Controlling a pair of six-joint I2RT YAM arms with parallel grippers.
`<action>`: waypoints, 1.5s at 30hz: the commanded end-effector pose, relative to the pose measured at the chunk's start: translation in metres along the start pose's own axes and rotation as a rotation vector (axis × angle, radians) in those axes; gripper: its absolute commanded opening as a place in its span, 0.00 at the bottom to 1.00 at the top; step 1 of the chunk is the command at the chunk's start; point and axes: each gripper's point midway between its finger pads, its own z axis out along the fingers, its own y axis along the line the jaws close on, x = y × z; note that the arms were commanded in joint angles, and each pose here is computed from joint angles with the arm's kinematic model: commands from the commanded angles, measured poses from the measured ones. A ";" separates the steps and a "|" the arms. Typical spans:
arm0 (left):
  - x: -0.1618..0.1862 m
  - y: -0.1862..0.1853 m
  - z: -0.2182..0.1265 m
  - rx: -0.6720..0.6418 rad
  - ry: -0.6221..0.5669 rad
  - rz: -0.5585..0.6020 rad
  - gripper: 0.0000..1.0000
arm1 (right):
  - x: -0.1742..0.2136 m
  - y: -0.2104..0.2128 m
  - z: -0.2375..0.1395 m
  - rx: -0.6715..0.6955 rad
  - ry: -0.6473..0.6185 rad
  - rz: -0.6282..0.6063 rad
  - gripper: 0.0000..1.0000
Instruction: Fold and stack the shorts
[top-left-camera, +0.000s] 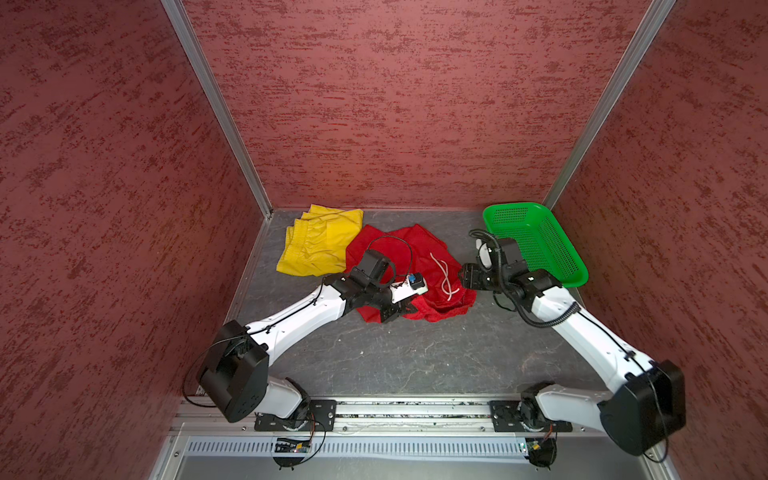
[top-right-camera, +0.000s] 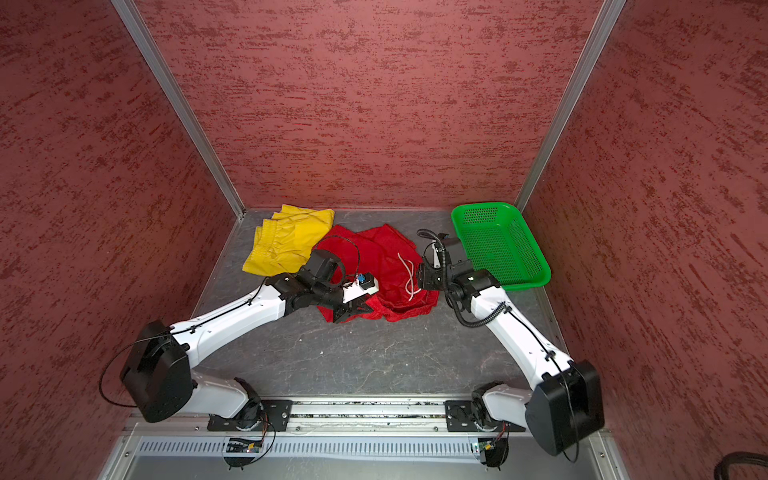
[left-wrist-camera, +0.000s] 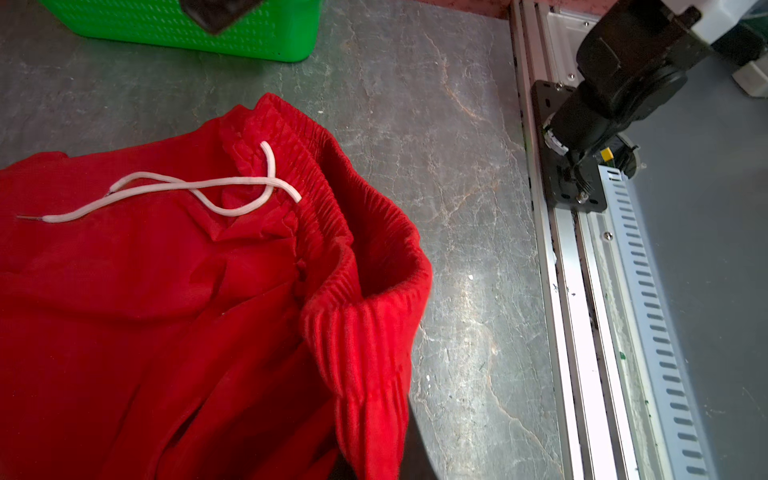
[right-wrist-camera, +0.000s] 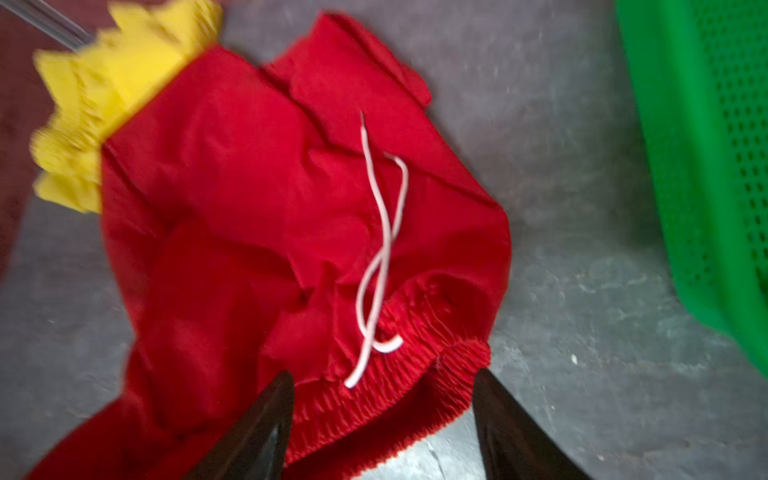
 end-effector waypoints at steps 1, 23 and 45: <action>0.004 -0.005 -0.005 -0.009 0.005 0.041 0.06 | 0.036 -0.017 0.008 0.054 0.140 -0.058 0.72; -0.001 -0.006 -0.020 -0.078 -0.047 -0.035 0.05 | 0.034 -0.041 0.089 -0.066 0.066 0.221 0.30; -0.218 0.071 -0.286 -0.677 -0.589 -0.004 0.05 | -0.186 0.045 -0.292 -0.156 -0.915 -0.214 0.00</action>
